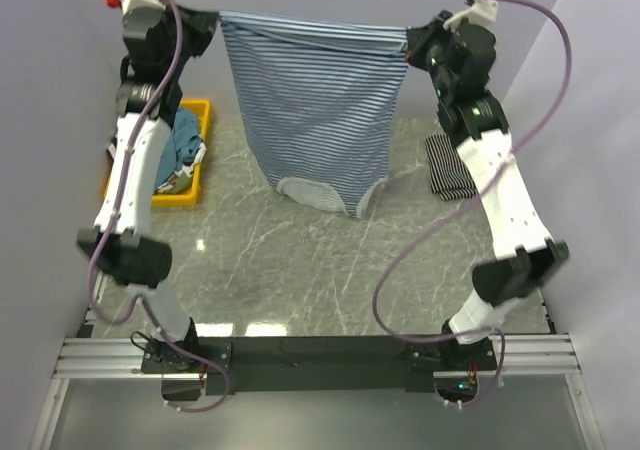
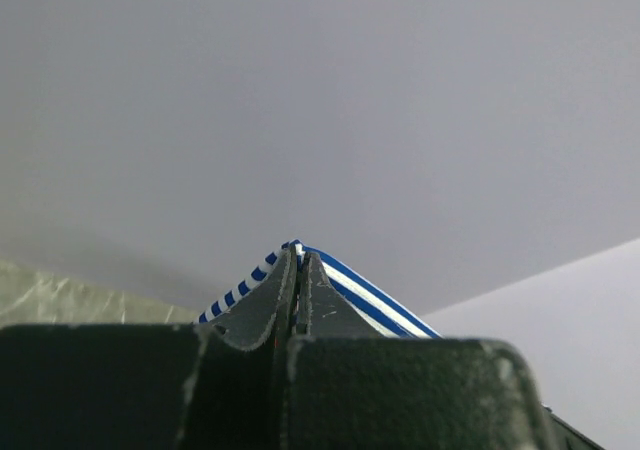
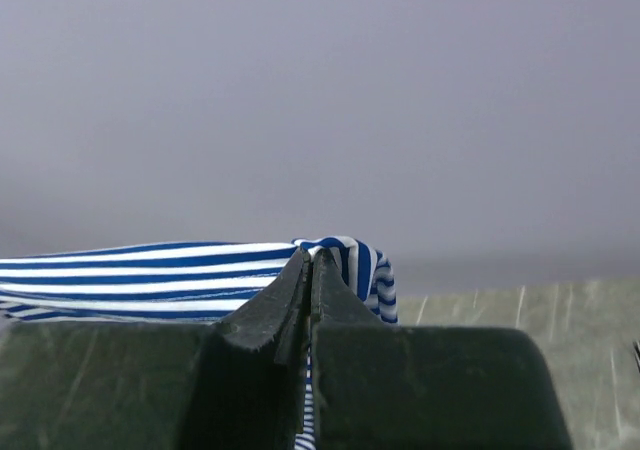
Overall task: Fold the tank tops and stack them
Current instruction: Flatten the tank top out
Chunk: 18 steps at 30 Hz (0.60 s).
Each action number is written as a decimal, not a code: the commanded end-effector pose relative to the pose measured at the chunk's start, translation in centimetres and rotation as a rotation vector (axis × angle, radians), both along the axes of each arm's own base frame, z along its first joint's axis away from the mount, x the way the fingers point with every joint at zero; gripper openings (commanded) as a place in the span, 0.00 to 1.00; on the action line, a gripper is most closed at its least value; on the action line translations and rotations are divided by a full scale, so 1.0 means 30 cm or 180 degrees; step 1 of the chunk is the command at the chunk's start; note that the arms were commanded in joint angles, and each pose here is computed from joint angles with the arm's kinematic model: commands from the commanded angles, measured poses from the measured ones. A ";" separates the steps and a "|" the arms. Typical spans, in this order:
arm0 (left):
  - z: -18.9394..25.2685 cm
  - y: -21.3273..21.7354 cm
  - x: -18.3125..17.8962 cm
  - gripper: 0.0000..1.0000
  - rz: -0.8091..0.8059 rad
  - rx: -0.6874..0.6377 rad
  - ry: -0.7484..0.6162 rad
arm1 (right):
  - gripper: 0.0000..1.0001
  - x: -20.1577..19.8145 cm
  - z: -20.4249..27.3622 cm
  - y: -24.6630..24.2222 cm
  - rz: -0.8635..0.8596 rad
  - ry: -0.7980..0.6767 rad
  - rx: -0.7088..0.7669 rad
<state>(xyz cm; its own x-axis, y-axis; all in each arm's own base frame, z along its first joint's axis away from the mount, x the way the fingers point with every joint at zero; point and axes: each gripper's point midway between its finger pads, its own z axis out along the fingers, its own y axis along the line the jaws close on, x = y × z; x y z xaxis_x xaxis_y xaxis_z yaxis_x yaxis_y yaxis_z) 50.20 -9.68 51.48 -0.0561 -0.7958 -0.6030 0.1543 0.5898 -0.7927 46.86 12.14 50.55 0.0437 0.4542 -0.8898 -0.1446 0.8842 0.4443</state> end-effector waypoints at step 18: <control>0.157 0.049 -0.137 0.01 -0.0225 -0.0187 -0.0648 | 0.00 -0.086 0.079 -0.119 -0.0162 -0.0455 0.0218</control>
<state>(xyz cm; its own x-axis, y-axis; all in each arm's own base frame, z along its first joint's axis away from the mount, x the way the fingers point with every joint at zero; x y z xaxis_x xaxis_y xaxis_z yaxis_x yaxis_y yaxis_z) 49.68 -9.48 53.55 -0.0628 -0.8114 -0.5811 0.2952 0.5411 -0.7875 47.99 11.38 50.61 0.0789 0.4672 -0.8806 -0.1959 0.8734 0.4458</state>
